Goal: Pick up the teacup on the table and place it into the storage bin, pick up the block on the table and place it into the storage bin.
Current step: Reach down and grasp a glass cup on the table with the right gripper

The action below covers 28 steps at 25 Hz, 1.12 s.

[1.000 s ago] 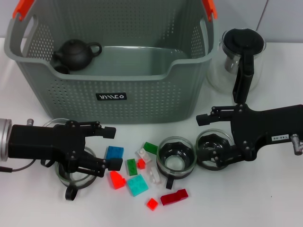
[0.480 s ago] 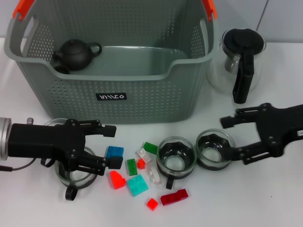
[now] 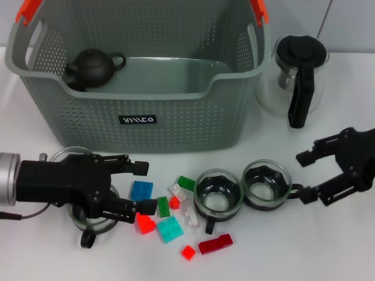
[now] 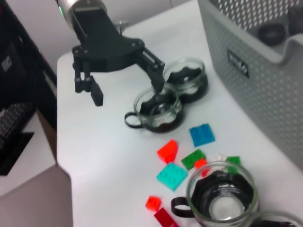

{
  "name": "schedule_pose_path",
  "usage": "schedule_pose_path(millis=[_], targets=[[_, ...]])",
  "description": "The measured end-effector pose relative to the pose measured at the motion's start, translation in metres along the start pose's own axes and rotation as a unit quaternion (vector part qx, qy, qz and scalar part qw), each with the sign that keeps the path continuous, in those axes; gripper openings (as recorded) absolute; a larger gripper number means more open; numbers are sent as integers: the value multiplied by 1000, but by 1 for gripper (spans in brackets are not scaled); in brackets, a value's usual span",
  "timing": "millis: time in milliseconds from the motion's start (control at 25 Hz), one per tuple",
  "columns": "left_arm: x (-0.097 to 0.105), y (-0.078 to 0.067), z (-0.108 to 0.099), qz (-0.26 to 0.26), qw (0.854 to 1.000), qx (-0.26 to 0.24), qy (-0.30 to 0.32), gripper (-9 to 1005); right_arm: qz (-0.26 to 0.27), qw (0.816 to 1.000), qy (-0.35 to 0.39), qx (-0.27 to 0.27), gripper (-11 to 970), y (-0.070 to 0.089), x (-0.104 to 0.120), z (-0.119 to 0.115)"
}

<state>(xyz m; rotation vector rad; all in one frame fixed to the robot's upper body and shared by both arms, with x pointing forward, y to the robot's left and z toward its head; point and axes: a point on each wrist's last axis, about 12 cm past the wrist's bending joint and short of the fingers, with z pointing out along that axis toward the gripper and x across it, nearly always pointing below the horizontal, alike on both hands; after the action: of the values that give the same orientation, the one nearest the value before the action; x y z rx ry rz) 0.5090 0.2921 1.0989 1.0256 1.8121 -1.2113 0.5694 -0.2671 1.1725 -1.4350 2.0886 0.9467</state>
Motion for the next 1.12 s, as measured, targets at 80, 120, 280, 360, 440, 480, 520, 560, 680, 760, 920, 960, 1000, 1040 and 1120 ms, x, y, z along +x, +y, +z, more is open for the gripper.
schedule_pose_path(millis=[80,120,280,360,440,480,520,560,680,760,920,960,1000,1040,1120], targets=[[2,-1,1,-1,1000,1,-1,950,-3,1000,22,-6,894,-1,-5,7],[3,-1,1,-1,1000,1,-2,950,-5,999,34,-7,894,-1,-8,10],[5,-2,0,0,1000,-1,-3,950,-23,997,73,-13,894,-1,-20,28],[6,-2,0,-2,1000,-1,-4,950,-32,995,93,-13,894,0,-24,37],[8,-2,-1,-5,1000,-4,-6,950,-40,993,112,-9,894,0,-28,44],[8,-2,-1,-6,1000,-5,-6,950,-43,992,118,-7,894,-1,-29,46],[10,-2,-2,-8,1000,-8,-8,950,-47,991,125,-5,895,-1,-31,49],[11,-2,-2,-10,1000,-11,-10,950,-51,990,133,-4,895,-1,-33,52],[12,-2,-3,-12,1000,-15,-11,951,-60,986,158,5,895,-2,-37,61],[12,-2,-3,-13,1000,-16,-13,951,-65,982,176,13,895,-2,-40,67],[13,-1,-2,-16,1000,-19,-15,951,-75,974,212,29,896,-1,-45,81],[14,-1,-2,-16,1000,-19,-15,951,-78,972,217,32,896,-1,-47,83],[14,-1,-1,-16,1000,-20,-15,951,-80,971,223,34,896,-1,-48,84],[14,-1,-1,-16,1000,-20,-15,951,-82,970,227,36,896,0,-49,86],[14,0,-1,-15,1000,-22,-15,951,-85,966,239,47,896,-2,-50,89]])
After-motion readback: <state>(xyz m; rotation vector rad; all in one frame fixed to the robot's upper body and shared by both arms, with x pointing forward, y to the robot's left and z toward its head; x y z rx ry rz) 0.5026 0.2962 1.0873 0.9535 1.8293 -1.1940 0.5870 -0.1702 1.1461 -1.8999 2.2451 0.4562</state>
